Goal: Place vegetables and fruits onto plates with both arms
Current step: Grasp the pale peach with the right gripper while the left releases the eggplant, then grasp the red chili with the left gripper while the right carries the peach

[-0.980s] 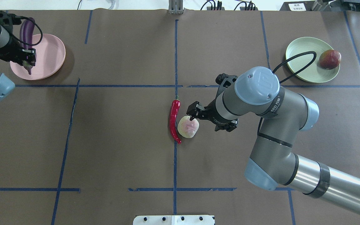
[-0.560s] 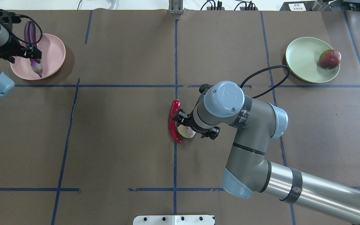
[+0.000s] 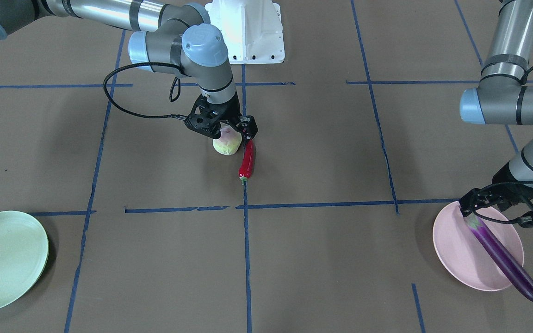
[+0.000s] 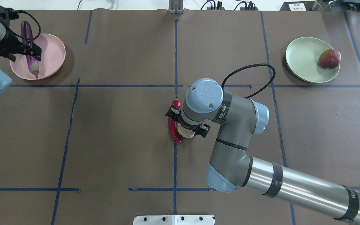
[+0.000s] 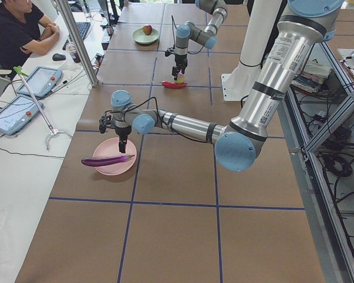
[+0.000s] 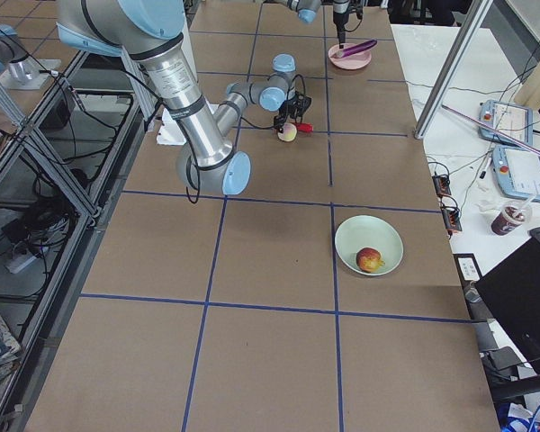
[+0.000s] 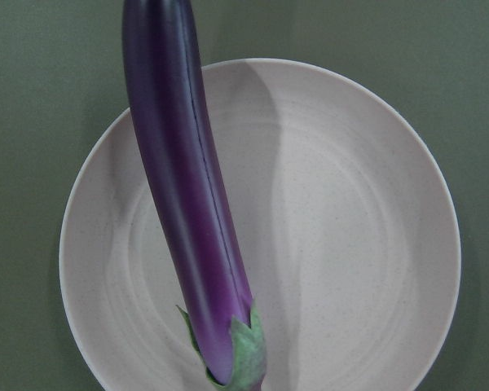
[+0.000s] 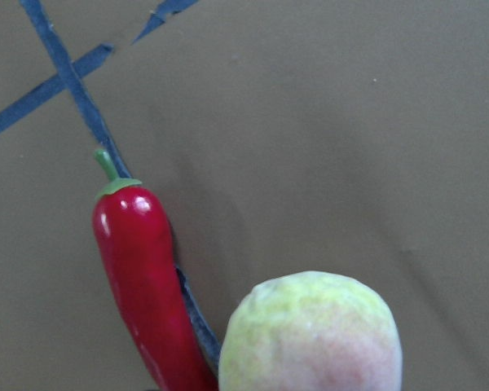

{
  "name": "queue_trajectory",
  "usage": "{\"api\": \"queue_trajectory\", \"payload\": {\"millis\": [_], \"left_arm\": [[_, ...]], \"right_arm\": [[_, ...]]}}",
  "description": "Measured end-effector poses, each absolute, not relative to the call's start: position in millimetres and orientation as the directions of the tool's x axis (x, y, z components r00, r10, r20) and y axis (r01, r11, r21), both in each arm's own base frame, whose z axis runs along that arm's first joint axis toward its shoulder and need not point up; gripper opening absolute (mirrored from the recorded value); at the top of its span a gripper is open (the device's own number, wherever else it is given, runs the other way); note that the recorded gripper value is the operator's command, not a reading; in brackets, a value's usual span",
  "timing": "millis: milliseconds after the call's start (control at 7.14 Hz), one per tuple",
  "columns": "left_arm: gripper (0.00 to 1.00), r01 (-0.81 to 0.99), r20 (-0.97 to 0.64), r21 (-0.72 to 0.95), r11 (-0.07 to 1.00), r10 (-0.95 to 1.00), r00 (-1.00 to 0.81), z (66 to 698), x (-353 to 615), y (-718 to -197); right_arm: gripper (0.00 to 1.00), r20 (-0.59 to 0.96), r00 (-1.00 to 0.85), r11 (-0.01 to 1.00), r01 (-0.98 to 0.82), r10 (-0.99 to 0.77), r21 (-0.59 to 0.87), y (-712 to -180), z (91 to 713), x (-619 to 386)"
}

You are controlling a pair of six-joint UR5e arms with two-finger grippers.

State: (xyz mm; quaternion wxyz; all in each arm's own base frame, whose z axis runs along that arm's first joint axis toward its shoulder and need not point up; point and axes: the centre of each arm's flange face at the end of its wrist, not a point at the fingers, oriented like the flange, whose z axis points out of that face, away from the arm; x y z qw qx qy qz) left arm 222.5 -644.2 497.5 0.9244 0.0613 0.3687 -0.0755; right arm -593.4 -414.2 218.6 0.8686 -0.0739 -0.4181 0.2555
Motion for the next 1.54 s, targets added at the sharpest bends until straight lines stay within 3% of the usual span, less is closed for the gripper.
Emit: {"api": "queue_trajectory", "payload": {"millis": [280,840,1120,1540], "left_arm": [[1.00,0.227,-0.752,-0.023,0.974,-0.166,0.638,459,240,-631],[1.00,0.032,-0.848,-0.028,0.999,-0.041,0.529,317,437,-541],[1.00,0.011,-0.852,0.075,0.997,0.058,0.521,260,509,-503],[0.98,0.029,-0.852,0.168,0.985,0.130,0.508,201,564,-486]], "right_arm": [[0.02,0.660,0.539,0.849,-0.405,0.522,-0.341,-416,229,-596],[0.00,0.668,0.501,0.823,-0.460,0.550,-0.333,-463,241,-521],[0.00,0.689,0.530,0.848,-0.467,0.495,-0.251,-522,272,-440],[0.00,0.633,0.677,0.903,-0.421,0.374,-0.084,-614,359,-340]]}}
